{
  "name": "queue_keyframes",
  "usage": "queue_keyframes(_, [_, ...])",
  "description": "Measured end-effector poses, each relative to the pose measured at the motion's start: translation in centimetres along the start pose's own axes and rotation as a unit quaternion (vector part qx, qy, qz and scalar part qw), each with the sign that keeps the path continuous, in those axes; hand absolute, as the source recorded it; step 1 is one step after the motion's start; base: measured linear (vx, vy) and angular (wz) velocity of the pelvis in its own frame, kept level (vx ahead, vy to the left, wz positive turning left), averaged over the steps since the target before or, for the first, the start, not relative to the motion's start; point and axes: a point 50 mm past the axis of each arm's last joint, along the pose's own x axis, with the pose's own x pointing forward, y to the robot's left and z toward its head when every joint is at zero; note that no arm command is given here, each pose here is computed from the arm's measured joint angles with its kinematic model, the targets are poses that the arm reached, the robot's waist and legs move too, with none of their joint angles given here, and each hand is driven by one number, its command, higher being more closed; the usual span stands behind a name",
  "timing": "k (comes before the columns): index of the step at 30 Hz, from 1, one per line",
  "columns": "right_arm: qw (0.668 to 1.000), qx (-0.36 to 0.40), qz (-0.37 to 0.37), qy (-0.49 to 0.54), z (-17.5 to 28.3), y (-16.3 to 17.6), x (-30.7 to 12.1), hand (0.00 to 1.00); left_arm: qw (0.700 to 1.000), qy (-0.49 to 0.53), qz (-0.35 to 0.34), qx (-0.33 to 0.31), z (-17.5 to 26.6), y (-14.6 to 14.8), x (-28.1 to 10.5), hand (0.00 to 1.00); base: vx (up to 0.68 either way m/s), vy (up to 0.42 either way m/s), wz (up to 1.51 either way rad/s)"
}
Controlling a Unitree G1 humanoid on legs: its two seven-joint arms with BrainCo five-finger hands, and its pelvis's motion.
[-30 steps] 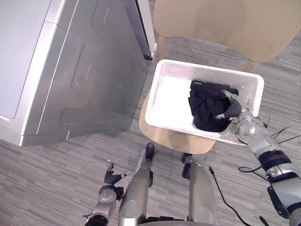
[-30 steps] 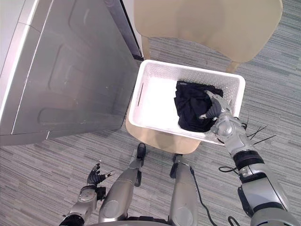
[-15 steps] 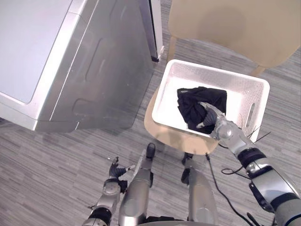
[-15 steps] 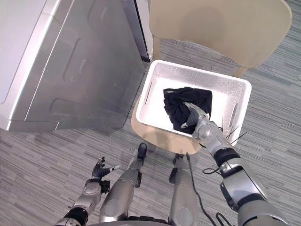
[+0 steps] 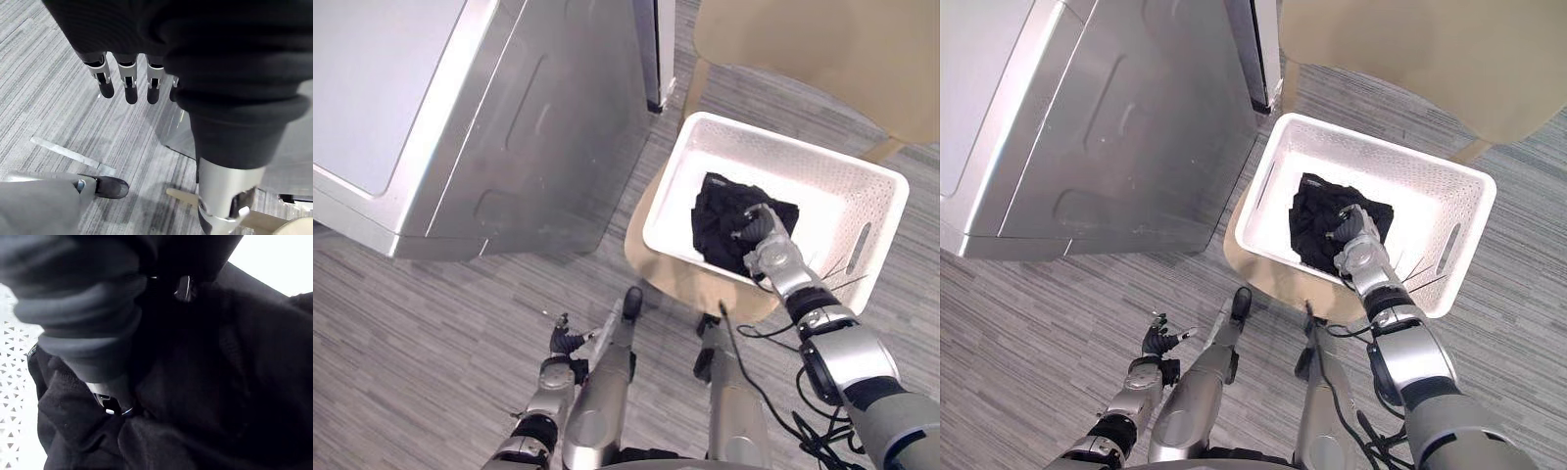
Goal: Pick up the laundry basket with both hands and put the clothes into the washing machine.
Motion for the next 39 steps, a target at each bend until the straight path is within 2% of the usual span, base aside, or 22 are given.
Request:
queue_keyframes(5, [0.992,0.121,-0.001,-0.030,-0.6,0.2,-1.6,1.00,1.000,-0.001,0.010,0.000,-0.2,0.9,-0.1,0.00,-0.03,-0.017,-0.05])
queue_keyframes(8, [0.977,0.208,-0.010,-0.046,-1.6,0.2,-3.4,1.00,1.000,0.017,0.023,-0.007,-1.3,1.7,-0.5,0.00,-0.01,-0.005,-0.01])
queue_keyframes(12, [0.948,0.315,0.008,-0.051,-2.6,2.0,-5.9,1.00,0.998,0.055,0.028,0.001,-3.7,2.9,-1.4,0.00,0.03,-0.018,-0.01])
queue_keyframes(15, [0.926,0.374,0.017,-0.042,-3.8,3.4,-8.3,1.00,0.995,0.092,0.026,0.005,-6.0,3.4,-2.6,0.00,0.11,-0.014,-0.06])
queue_keyframes(20, [0.892,0.443,0.007,-0.090,-3.0,2.6,-10.4,1.00,0.991,0.128,0.047,-0.001,-8.1,4.6,-3.7,0.00,0.11,-0.011,-0.09])
queue_keyframes(27, [0.837,0.518,-0.002,-0.177,-0.2,1.3,-12.2,1.00,0.984,0.170,0.060,-0.001,-10.4,5.7,-5.1,0.00,0.03,0.012,-0.21])
queue_keyframes(34, [0.815,0.529,0.008,-0.237,2.2,0.6,-13.0,1.00,0.981,0.178,0.075,-0.006,-10.9,6.6,-5.5,0.00,-0.06,0.054,-0.63])
queue_keyframes(39, [0.808,0.525,-0.022,-0.266,2.8,-0.6,-13.9,1.00,0.985,0.149,0.081,-0.016,-9.3,6.7,-4.5,0.00,-0.06,0.003,0.58])
